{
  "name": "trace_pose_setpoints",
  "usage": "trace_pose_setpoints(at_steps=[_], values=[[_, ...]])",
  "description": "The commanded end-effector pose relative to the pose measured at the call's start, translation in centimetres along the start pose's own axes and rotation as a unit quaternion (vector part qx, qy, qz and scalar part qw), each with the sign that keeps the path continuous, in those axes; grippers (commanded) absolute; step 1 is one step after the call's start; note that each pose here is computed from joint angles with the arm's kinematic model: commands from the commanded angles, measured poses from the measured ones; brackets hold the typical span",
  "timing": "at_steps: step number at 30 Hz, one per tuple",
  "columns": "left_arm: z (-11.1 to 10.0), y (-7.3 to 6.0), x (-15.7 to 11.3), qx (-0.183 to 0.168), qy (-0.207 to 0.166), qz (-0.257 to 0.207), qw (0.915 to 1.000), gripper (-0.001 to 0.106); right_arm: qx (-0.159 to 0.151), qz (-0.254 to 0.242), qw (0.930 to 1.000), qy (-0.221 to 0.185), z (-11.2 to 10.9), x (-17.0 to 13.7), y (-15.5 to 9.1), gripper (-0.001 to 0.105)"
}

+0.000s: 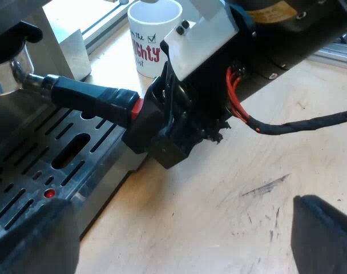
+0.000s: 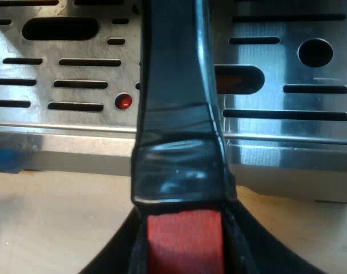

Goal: Grind coffee beans and then tamp

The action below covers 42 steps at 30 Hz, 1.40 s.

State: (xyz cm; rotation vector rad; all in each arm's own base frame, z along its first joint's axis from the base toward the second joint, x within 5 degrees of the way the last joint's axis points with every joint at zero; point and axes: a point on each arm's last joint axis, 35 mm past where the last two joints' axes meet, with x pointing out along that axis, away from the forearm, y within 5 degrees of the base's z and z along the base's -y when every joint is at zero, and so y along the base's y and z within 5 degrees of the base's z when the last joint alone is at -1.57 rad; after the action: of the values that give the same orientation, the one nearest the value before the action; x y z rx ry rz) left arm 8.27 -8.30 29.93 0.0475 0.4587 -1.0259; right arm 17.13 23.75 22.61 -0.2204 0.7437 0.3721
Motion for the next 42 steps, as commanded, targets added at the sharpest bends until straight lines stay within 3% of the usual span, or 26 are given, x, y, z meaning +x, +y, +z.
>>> trace_pose_setpoints(at_steps=[1,19,26,42], values=[[0.1,-0.1,-0.1,0.006,-0.002,0.002,1.0000,0.077,-0.007,0.026,0.9996,-0.009,0.4,-0.2,0.3,0.000],[0.1,-0.1,-0.1,0.006,-0.002,0.002,1.0000,0.077,-0.020,0.041,0.9989,-0.011,0.0,-0.8,1.3,0.000],[0.1,-0.1,-0.1,0.006,-0.002,0.002,1.0000,0.077,0.003,0.034,0.9994,0.008,-0.4,-0.8,1.1,0.000],[0.1,-0.1,-0.1,0.006,-0.002,0.002,1.0000,0.077,0.001,0.022,0.9996,0.018,-0.6,-1.9,0.7,0.000]])
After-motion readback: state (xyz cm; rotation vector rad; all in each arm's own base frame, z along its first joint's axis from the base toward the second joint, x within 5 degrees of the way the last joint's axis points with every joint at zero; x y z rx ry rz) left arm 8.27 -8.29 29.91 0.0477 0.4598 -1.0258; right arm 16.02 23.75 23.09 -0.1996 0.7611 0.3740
